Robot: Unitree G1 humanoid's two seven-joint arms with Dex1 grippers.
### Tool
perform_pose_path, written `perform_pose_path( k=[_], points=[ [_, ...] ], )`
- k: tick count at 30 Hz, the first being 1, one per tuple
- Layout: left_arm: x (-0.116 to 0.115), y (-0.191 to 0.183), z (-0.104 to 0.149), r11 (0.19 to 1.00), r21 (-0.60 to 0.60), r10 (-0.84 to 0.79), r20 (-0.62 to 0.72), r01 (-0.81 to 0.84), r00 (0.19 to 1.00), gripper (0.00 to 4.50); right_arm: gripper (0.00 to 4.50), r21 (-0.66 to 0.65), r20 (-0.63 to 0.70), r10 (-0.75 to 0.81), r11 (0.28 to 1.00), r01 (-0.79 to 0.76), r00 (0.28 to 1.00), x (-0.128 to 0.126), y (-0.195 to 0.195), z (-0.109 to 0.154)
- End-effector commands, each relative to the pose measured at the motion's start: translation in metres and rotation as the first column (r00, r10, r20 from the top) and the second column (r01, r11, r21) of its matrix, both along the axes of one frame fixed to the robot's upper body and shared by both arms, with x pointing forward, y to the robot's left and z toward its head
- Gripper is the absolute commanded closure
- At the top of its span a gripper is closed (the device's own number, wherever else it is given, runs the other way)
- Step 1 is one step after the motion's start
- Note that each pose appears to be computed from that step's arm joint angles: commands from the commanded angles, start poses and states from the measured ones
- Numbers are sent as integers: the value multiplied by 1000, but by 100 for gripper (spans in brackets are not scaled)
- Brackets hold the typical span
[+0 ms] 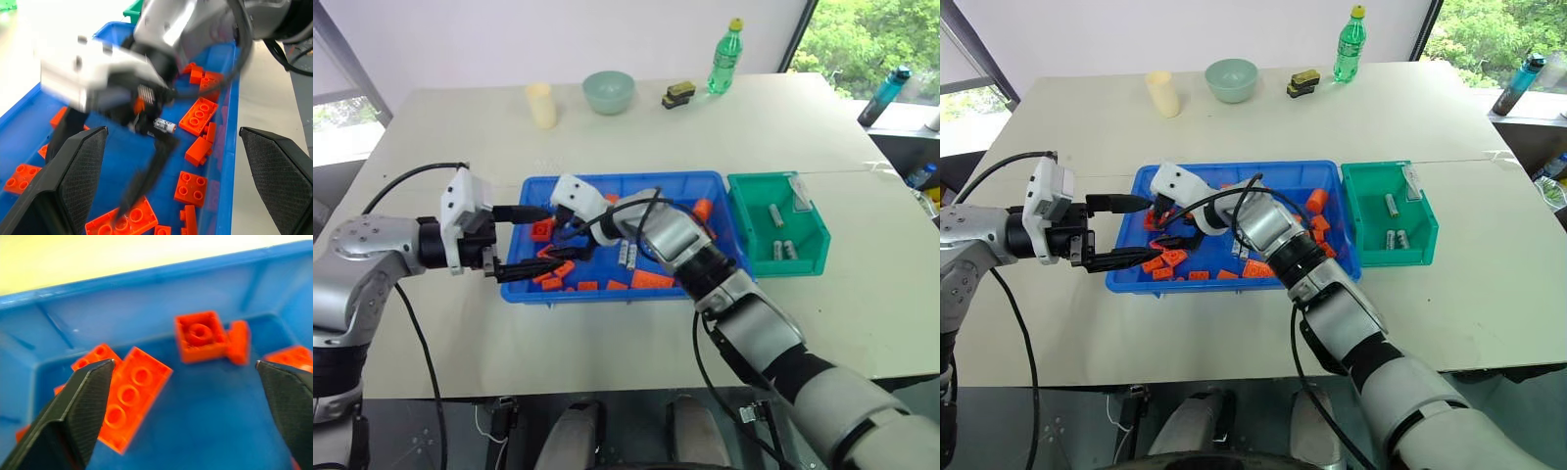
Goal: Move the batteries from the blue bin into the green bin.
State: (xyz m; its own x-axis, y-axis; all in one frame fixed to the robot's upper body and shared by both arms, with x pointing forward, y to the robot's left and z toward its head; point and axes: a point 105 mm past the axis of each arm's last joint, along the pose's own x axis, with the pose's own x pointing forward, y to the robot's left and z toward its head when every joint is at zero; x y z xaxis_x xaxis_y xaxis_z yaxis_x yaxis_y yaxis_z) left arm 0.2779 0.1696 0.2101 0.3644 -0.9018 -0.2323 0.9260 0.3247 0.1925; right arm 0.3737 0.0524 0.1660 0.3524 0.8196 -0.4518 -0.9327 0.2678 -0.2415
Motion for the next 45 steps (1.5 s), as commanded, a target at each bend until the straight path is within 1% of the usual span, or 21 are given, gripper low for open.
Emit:
perform_pose_path(
  k=[1, 4, 7, 14, 21, 25, 29, 32, 34, 35, 37, 40, 42, 45],
  points=[
    [-1, -3, 7, 1000, 3, -21, 36, 21, 999, 0, 1, -14, 23, 71, 997, -71, 997, -15, -22, 11],
    [0, -5, 6, 1000, 2, -27, 33, 27, 999, 0, 1, -67, 11, 87, 994, -86, 996, -23, -44, -4],
    [0, -7, 4, 999, 6, -32, 34, 32, 999, 0, 1, -77, -6, 66, 995, -66, 998, -25, -55, -12],
    [2, -8, 6, 999, 9, -37, 42, 37, 998, 0, 1, -106, 18, 29, 994, -27, 999, -18, -64, -23],
    [2, -10, 7, 999, 9, -43, 47, 43, 998, 0, 1, -146, 15, 39, 989, -36, 999, -17, -70, -37],
    [2, -12, 7, 999, 8, -48, 48, 47, 998, 0, 1, -173, 4, 10, 985, -10, 1000, -10, -81, -46],
    [2, -13, 7, 999, 5, -49, 52, 48, 997, 0, 1, -180, -17, 3, 984, -5, 1000, -8, -86, -50],
    [2, -14, 7, 999, 3, -49, 55, 49, 997, 0, 80, -166, -22, 7, 986, -11, 1000, -9, -84, -49],
    [2, -14, 7, 999, 3, -50, 57, 50, 997, 0, 167, -151, -26, 9, 988, -13, 1000, -11, -83, -47],
    [2, -14, 7, 999, 3, -50, 58, 50, 997, 0, 200, -130, -36, 8, 991, -12, 999, -13, -81, -43],
    [3, -15, 7, 999, 3, -51, 58, 51, 997, 0, 200, -90, -50, 5, 996, -9, 999, -15, -80, -34],
    [3, -15, 7, 999, 3, -51, 58, 51, 997, 0, 200, -5, -43, -33, 999, 33, 999, -13, -83, -6],
    [3, -15, 7, 999, 3, -52, 58, 52, 997, 0, 200, 69, -41, -103, 992, 105, 994, -7, -95, 18],
    [2, -16, 5, 998, 1, -56, 52, 56, 997, 0, 200, 162, -32, -249, 954, 250, 968, 5, -132, 51]
  ],
)
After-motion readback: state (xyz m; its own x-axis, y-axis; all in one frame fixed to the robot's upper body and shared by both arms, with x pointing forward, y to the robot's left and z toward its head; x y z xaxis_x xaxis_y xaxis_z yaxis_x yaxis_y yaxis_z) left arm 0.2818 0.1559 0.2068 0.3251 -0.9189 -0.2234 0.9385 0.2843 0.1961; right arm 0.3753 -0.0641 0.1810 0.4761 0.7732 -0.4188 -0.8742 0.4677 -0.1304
